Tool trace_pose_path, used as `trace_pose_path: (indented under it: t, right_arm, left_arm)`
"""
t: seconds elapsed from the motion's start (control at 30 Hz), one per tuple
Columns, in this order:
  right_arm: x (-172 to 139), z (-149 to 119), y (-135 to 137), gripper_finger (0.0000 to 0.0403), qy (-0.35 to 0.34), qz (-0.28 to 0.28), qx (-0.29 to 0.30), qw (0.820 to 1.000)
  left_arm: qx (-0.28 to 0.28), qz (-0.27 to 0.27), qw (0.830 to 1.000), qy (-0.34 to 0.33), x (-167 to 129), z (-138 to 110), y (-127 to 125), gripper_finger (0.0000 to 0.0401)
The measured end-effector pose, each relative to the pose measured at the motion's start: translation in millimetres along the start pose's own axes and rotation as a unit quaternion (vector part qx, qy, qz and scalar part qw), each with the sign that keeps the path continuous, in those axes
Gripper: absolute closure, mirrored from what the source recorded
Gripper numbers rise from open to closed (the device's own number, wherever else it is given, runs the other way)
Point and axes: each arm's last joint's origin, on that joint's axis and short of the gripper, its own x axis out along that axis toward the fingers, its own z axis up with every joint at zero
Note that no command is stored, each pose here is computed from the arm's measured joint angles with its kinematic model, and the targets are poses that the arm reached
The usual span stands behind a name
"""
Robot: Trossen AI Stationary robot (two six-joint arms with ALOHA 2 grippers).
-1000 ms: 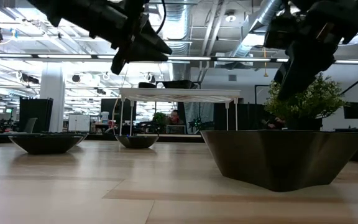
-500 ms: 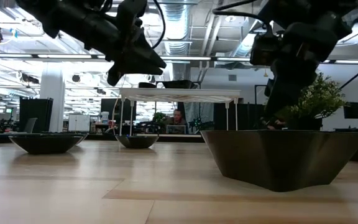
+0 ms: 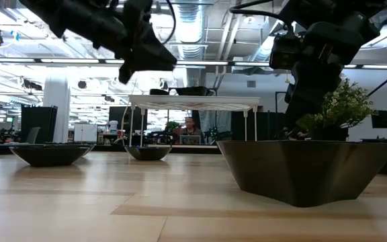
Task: Pick & Place Mini shaped plates
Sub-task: Stack the black distorted square plate on top of the black distorted square plate on the shelf
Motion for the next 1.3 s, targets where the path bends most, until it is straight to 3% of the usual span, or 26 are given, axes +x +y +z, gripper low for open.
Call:
trace_pose_path:
  t: [0.27,1.3]
  right_arm:
    - [0.0,0.5,0.2,0.0325,-0.003,0.001,0.0,1.0]
    - [0.0,1.7,1.0,0.0325,-0.008,0.006,0.012,1.0]
  left_arm:
    - [0.012,0.047,0.999,-0.005,-19.5,8.0,3.9,0.0315]
    - [0.029,0.064,0.997,0.002,-32.6,11.2,6.5,0.0315]
